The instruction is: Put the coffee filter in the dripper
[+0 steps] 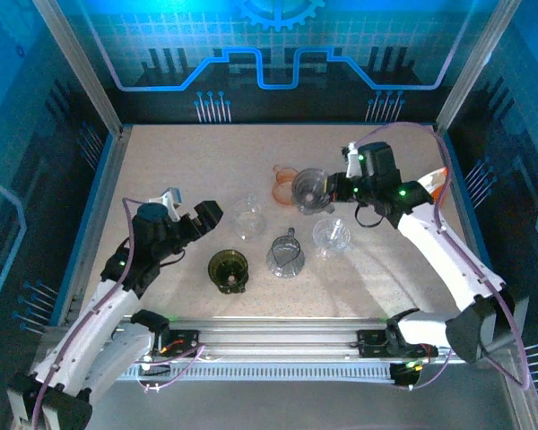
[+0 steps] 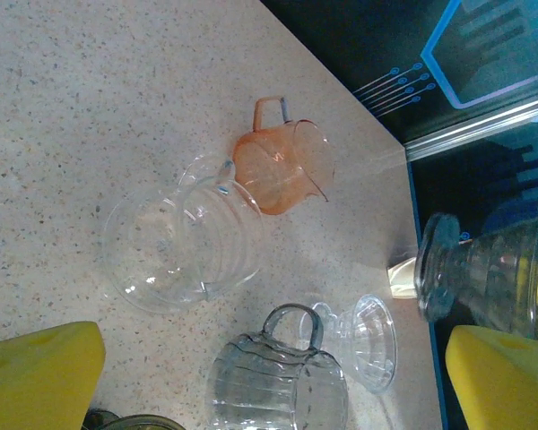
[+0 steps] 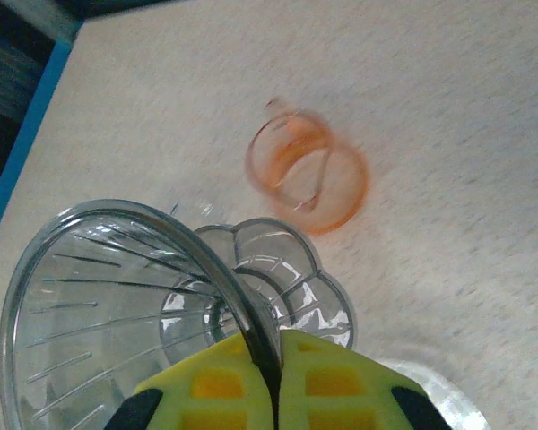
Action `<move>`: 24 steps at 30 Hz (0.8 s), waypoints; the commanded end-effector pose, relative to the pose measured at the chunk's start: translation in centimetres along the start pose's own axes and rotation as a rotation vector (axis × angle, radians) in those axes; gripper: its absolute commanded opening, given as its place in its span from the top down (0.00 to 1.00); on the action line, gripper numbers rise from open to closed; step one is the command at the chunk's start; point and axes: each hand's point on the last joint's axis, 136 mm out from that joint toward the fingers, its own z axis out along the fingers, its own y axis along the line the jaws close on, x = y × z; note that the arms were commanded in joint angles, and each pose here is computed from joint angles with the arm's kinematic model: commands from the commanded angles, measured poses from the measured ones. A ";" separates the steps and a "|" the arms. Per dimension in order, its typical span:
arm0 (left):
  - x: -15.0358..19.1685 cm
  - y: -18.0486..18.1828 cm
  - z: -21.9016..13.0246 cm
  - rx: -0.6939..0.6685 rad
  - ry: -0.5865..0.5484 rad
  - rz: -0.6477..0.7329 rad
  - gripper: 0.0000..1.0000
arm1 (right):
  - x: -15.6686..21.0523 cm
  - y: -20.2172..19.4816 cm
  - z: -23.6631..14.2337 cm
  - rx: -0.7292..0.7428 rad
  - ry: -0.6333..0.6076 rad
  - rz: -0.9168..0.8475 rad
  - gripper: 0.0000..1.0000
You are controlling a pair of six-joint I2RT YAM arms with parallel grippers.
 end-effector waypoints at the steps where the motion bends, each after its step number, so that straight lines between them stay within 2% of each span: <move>1: 0.5 0.5 -0.4 -0.014 0.000 0.033 0.01 | 3.2 3.0 -1.3 -0.069 0.130 -0.027 1.00; 5: 0.7 0.4 -0.5 -0.007 0.013 0.031 0.01 | 6.5 5.5 -1.0 -0.132 0.273 -0.024 1.00; 10: 1.0 0.4 -0.5 0.001 0.027 0.033 0.01 | 9.1 6.6 -0.4 -0.121 0.398 -0.038 1.00; 16: 1.4 0.5 -0.6 0.008 0.035 0.037 0.01 | 10.3 6.4 0.7 -0.093 0.451 -0.049 1.00; 24: 1.9 0.9 -0.3 0.014 0.044 0.035 0.01 | 9.9 6.5 2.1 -0.088 0.396 -0.082 1.00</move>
